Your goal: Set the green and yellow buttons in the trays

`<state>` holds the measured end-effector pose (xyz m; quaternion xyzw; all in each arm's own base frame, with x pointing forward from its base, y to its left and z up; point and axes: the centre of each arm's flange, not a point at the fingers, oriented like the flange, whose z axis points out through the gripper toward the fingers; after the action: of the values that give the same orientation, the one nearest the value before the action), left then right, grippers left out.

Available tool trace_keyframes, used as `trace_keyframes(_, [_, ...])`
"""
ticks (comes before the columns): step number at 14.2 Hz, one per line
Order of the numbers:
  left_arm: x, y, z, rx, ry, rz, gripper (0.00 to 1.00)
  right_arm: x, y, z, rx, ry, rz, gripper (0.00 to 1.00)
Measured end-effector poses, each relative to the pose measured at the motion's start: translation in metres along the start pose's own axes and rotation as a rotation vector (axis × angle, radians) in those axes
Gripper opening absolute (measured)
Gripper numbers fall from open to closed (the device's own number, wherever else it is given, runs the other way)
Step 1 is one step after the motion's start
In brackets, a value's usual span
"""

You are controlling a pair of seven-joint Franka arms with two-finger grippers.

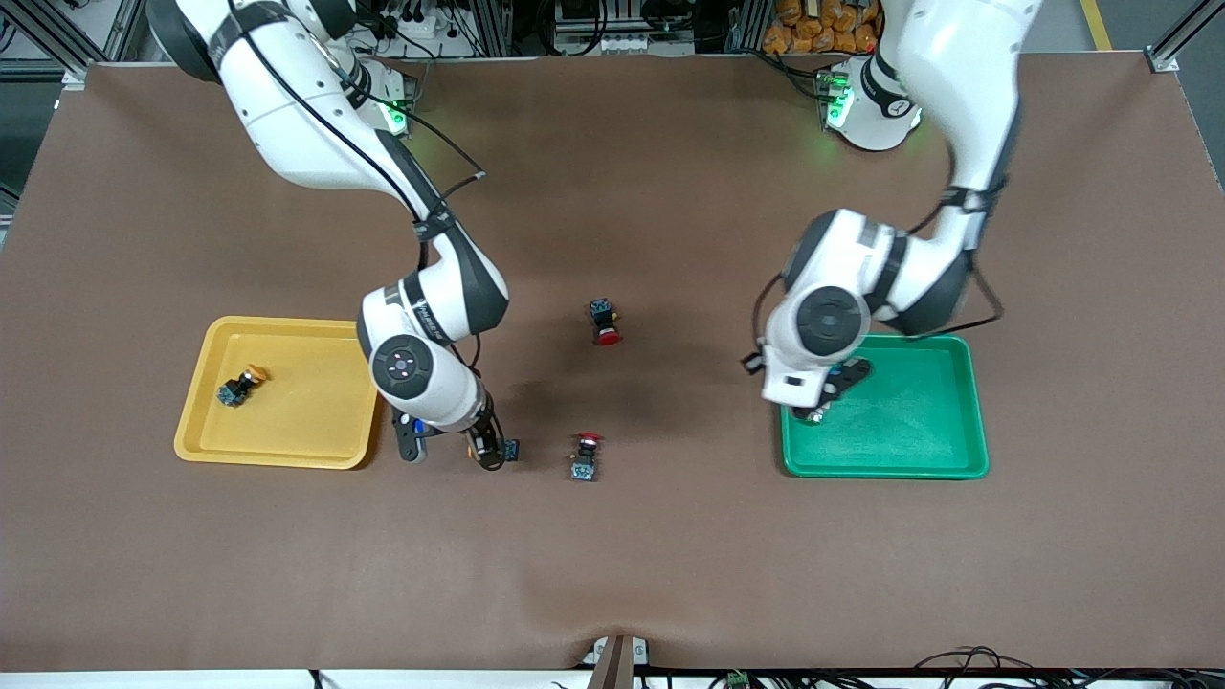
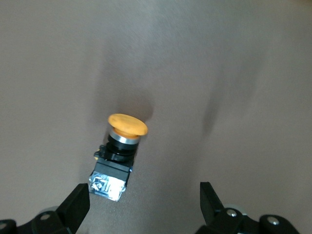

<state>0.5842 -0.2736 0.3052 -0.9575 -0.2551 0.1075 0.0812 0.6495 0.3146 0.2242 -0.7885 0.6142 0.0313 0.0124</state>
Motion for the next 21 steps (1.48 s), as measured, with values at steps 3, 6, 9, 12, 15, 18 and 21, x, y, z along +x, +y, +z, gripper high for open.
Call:
trace_keyframes(3, [0.045,-0.043,-0.007,-0.004,-0.017,0.11,0.41,0.001,-0.005,0.014,0.013,0.003,0.039,1.0])
trace_keyframes(6, [0.085,-0.083,0.003,-0.013,-0.045,0.214,0.41,0.01,-0.015,0.021,0.066,0.004,0.051,1.0])
trace_keyframes(9, [0.109,-0.106,0.016,-0.018,-0.048,0.31,0.41,0.014,-0.022,0.023,0.082,0.016,0.046,1.0])
trace_keyframes(12, [0.123,-0.102,0.039,0.001,0.01,0.419,0.41,0.012,-0.022,0.032,0.076,0.03,0.031,1.0])
trace_keyframes(15, [0.131,-0.087,0.065,-0.019,0.05,0.492,0.41,0.006,-0.019,0.038,0.069,0.041,0.012,1.0])
trace_keyframes(18, [0.134,-0.081,0.085,-0.025,0.057,0.535,0.41,0.004,-0.019,0.039,0.07,0.047,0.004,0.7])
trace_keyframes(21, [0.138,-0.075,0.107,-0.032,0.061,0.548,0.41,0.005,-0.021,0.037,0.078,0.069,-0.015,0.4])
